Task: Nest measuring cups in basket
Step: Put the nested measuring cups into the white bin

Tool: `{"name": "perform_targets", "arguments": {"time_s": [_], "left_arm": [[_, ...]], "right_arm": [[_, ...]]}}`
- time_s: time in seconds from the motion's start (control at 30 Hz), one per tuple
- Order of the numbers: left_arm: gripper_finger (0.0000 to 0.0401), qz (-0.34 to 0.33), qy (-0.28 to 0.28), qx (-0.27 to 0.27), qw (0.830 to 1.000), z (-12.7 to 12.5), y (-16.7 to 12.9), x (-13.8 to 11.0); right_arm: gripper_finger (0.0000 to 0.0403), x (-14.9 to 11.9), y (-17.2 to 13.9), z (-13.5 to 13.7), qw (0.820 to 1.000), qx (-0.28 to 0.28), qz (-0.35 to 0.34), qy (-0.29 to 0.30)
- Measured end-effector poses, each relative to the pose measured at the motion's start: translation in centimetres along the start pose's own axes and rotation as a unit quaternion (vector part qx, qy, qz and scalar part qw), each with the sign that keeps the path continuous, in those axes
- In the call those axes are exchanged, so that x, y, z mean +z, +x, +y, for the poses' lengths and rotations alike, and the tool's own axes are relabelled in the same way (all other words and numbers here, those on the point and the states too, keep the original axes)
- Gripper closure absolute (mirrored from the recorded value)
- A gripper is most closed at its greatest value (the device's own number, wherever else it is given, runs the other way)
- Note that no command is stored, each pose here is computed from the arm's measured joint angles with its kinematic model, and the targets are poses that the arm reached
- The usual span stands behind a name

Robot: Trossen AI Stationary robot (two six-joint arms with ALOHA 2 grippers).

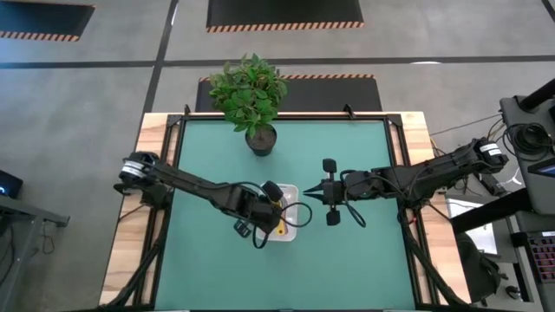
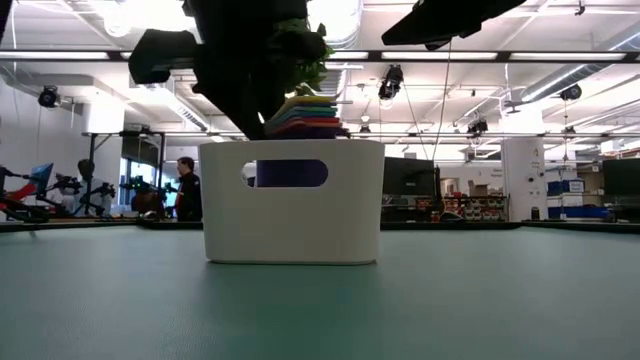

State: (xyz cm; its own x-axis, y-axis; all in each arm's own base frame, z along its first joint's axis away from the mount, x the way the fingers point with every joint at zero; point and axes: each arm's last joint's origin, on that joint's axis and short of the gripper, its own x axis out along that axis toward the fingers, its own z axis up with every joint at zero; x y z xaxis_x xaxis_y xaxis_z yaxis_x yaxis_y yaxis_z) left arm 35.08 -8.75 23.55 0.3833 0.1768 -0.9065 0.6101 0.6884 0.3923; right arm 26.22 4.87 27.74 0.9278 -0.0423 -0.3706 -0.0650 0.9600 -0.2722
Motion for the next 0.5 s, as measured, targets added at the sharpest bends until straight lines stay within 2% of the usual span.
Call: {"name": "perform_targets", "arguments": {"time_s": [0.5], "left_arm": [[0.0324,0.023,0.001,-0.014,1.0,-0.1,2.6,0.2]], "right_arm": [[0.0394,0.0,0.0,0.0,1.0,0.0,0.0,0.0]]}}
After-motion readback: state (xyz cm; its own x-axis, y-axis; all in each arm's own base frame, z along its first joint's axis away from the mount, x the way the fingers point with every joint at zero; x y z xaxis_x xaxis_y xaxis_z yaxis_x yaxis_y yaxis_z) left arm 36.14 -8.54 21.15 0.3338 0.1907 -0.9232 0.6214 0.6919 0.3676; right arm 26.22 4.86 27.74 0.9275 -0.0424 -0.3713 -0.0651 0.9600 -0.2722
